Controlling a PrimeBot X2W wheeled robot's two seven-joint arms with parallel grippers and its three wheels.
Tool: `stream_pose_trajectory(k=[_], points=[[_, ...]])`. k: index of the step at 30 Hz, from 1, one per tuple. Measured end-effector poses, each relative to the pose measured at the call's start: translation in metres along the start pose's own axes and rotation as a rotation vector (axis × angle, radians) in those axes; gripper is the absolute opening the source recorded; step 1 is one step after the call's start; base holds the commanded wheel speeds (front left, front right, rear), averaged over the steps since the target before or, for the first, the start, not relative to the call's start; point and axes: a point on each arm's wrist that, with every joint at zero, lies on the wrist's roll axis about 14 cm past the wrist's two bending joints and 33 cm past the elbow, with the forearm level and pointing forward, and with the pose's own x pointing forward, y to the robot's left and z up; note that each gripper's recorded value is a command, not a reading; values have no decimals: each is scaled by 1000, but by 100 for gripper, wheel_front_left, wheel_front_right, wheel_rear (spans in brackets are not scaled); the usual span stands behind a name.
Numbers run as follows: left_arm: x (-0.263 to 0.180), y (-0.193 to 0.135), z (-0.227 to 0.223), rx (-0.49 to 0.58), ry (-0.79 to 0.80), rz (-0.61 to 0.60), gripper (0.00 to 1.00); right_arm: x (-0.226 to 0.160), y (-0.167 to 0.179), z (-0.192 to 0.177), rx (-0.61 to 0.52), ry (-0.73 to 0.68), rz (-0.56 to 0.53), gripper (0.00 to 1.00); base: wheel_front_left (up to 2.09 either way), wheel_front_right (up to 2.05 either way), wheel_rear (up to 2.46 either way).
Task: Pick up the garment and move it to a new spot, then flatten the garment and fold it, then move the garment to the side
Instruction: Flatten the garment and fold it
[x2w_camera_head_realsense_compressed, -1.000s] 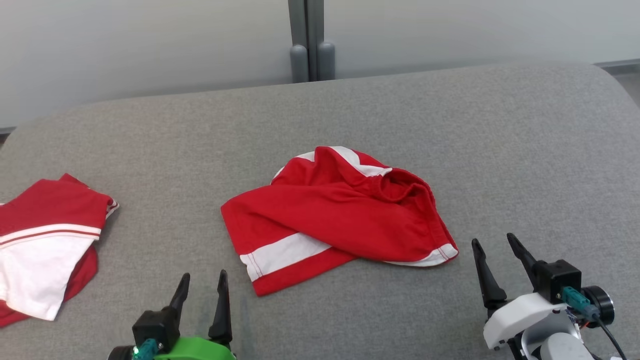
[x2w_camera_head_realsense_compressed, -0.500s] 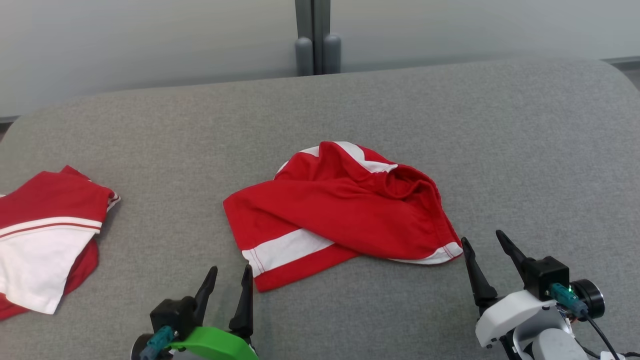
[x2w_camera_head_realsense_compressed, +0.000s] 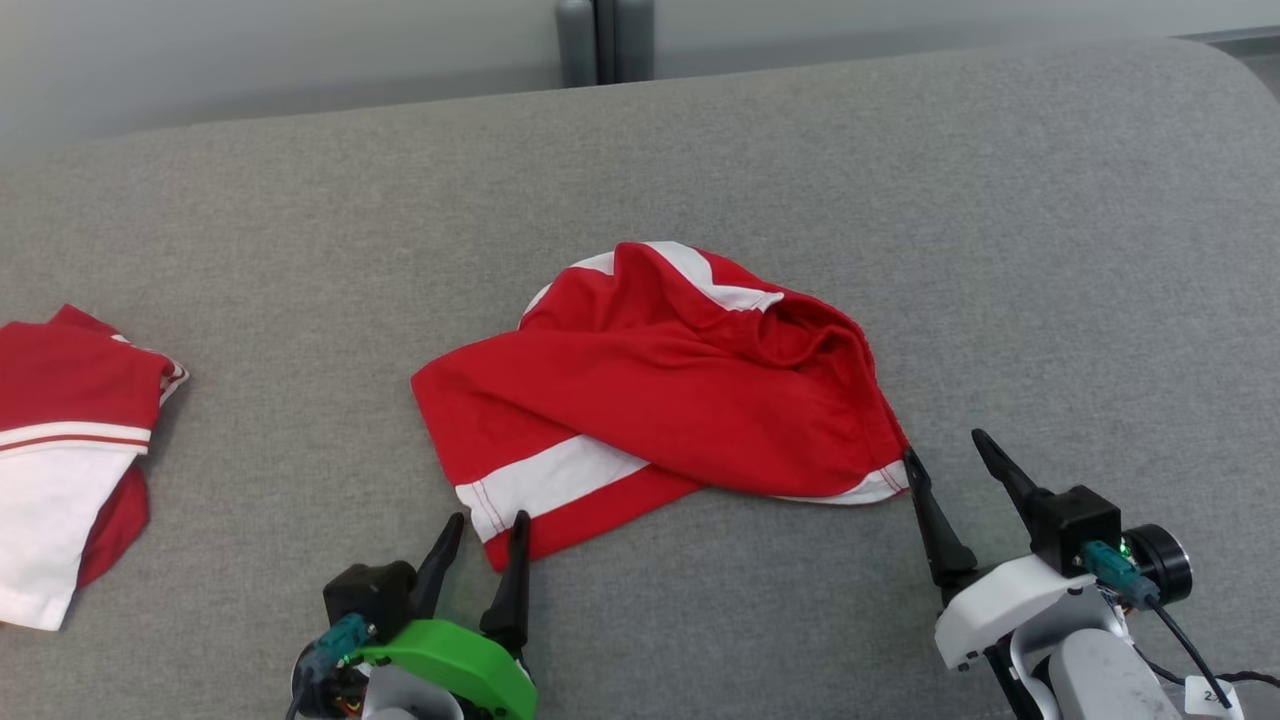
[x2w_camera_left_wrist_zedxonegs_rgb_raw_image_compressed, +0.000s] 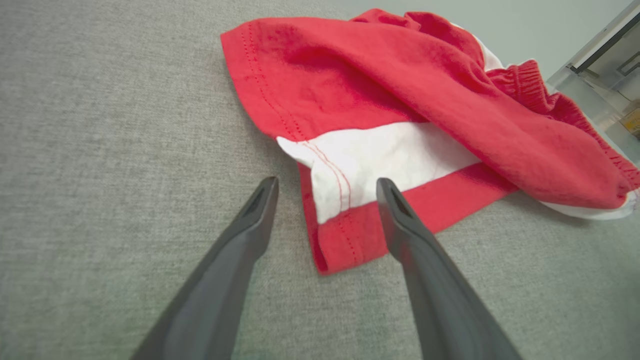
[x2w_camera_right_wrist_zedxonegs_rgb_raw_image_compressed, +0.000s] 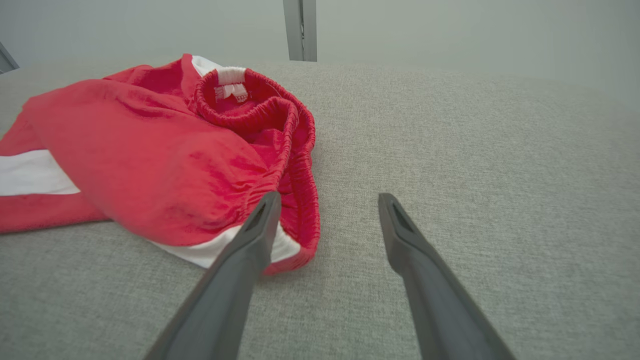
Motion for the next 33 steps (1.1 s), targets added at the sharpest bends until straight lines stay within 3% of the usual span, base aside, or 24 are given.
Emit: stream_pose_trajectory(k=[7, 8, 10, 27, 32, 33], points=[[8, -5, 2, -26, -1, -17, 100, 4, 3, -2, -2, 5, 12, 100, 0, 0, 0], [10, -4, 4, -16, -6, -18, 87, 4, 4, -2, -2, 6, 15, 100, 0, 0, 0], [12, -1, 8, -4, -15, -11, 0, 5, 5, -2, -3, 7, 18, 100, 0, 0, 0], [8, 3, 10, 10, -23, 3, 0, 0, 29, -18, -116, 62, 129, 100, 0, 0, 0], [7, 2, 11, 10, -28, 0, 0, 3, 27, -20, -147, 72, 152, 71, 0, 0, 0], [7, 2, 11, 10, -28, -1, 0, 3, 27, -21, -152, 77, 159, 48, 0, 0, 0]])
